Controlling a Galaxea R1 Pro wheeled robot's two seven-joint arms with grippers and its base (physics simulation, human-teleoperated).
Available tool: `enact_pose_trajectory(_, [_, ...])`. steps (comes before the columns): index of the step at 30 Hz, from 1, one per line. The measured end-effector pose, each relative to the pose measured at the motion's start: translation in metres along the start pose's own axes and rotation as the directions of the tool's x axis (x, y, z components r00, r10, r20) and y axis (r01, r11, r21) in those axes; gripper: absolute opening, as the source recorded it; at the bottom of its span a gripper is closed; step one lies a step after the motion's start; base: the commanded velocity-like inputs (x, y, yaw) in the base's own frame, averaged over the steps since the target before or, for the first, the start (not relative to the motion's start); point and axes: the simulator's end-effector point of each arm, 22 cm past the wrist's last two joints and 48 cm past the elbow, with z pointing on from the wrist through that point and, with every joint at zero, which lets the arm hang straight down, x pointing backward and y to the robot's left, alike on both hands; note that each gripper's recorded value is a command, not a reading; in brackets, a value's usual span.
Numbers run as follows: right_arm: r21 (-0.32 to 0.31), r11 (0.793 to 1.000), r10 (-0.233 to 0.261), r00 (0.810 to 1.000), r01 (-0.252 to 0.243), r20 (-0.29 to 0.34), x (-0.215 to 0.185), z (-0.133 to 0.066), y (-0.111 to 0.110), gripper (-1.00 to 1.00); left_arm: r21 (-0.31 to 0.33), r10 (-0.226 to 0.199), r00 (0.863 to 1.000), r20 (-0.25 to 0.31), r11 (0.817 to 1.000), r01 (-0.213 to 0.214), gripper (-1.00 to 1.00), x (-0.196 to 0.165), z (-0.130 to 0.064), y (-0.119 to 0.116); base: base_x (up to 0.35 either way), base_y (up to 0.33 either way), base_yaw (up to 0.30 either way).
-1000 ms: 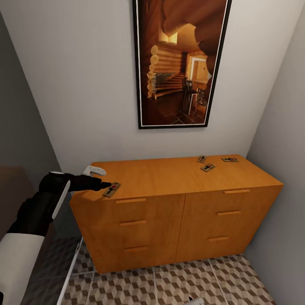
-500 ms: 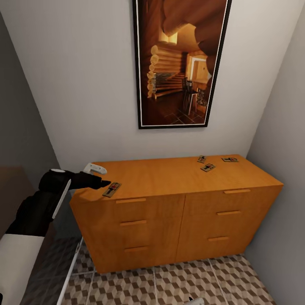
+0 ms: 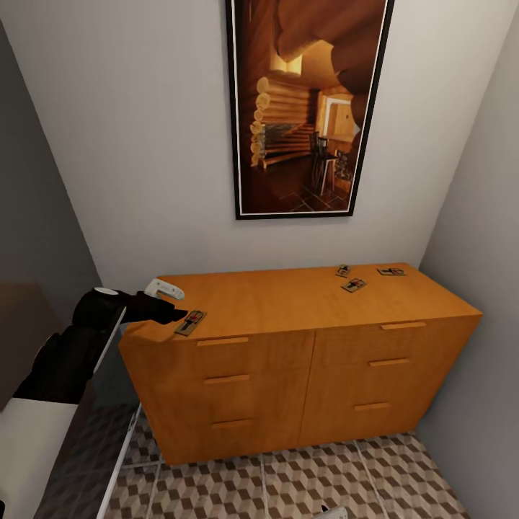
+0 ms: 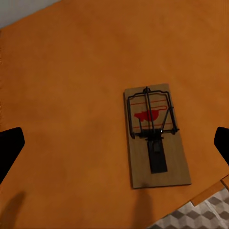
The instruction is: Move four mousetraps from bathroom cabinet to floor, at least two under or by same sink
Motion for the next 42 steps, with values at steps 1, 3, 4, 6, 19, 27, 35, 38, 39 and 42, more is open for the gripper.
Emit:
enact_pose_trajectory(1, [0.0, 1.0, 0.0, 1.0, 0.0, 0.0, 0.0, 0.0, 0.0, 1.0, 0.0, 0.001, 1.0, 0.0, 1.0, -0.001, 1.0, 0.0, 0.0, 0.0, 0.0, 0.0, 0.0])
enact_pose_trajectory(3, [0.0, 1.0, 0.0, 1.0, 0.0, 0.0, 0.0, 0.0, 0.0, 1.0, -0.001, 0.002, 1.0, -0.001, 1.0, -0.002, 1.0, 0.0, 0.0, 0.0, 0.0, 0.0, 0.0])
enact_pose_trajectory(4, [0.0, 1.0, 0.0, 1.0, 0.0, 0.0, 0.0, 0.0, 0.0, 1.0, -0.001, 0.002, 1.0, -0.001, 1.0, -0.002, 1.0, 0.0, 0.0, 0.0, 0.0, 0.0, 0.0])
enact_pose_trajectory(6, [0.0, 1.0, 0.0, 1.0, 0.0, 0.0, 0.0, 0.0, 0.0, 1.0, -0.001, 0.003, 1.0, -0.002, 1.0, -0.003, 1.0, 0.0, 0.0, 0.0, 0.0, 0.0, 0.0])
enact_pose_trajectory(19, [0.0, 1.0, 0.0, 1.0, 0.0, 0.0, 0.0, 0.0, 0.0, 1.0, 0.009, 0.032, 0.999, -0.013, 0.999, -0.031, 1.0, 0.002, 0.004, -0.01, 0.0, 0.0, 0.0])
enact_pose_trajectory(27, [0.0, 1.0, 0.0, 1.0, 0.0, 0.0, 0.0, 0.0, 0.0, 1.0, 0.017, 0.05, 0.999, -0.021, 0.999, -0.05, 1.0, 0.004, 0.006, -0.016, 0.0, 0.0, 0.0])
enact_pose_trajectory(35, [0.0, 1.0, 0.0, 1.0, 0.0, 0.0, 0.0, 0.0, 0.0, 1.0, 0.019, 0.052, 0.998, -0.023, 0.998, -0.052, 1.0, 0.004, 0.006, -0.018, 0.0, 0.0, 0.0])
enact_pose_trajectory(38, [0.0, 1.0, 0.0, 1.0, 0.0, 0.0, 0.0, 0.0, 0.0, 1.0, 0.019, 0.052, 0.998, -0.023, 0.998, -0.052, 1.0, 0.004, 0.006, -0.018, 0.0, 0.0, 0.0])
enact_pose_trajectory(39, [0.0, 1.0, 0.0, 1.0, 0.0, 0.0, 0.0, 0.0, 0.0, 1.0, 0.019, 0.052, 0.998, -0.023, 0.998, -0.052, 1.0, 0.004, 0.007, -0.018, 0.0, 0.0, 0.0])
enact_pose_trajectory(42, [0.0, 1.0, 0.0, 1.0, 0.0, 0.0, 0.0, 0.0, 0.0, 1.0, 0.02, 0.052, 0.998, -0.025, 0.998, -0.052, 1.0, 0.005, 0.007, -0.018, 0.0, 0.0, 0.0])
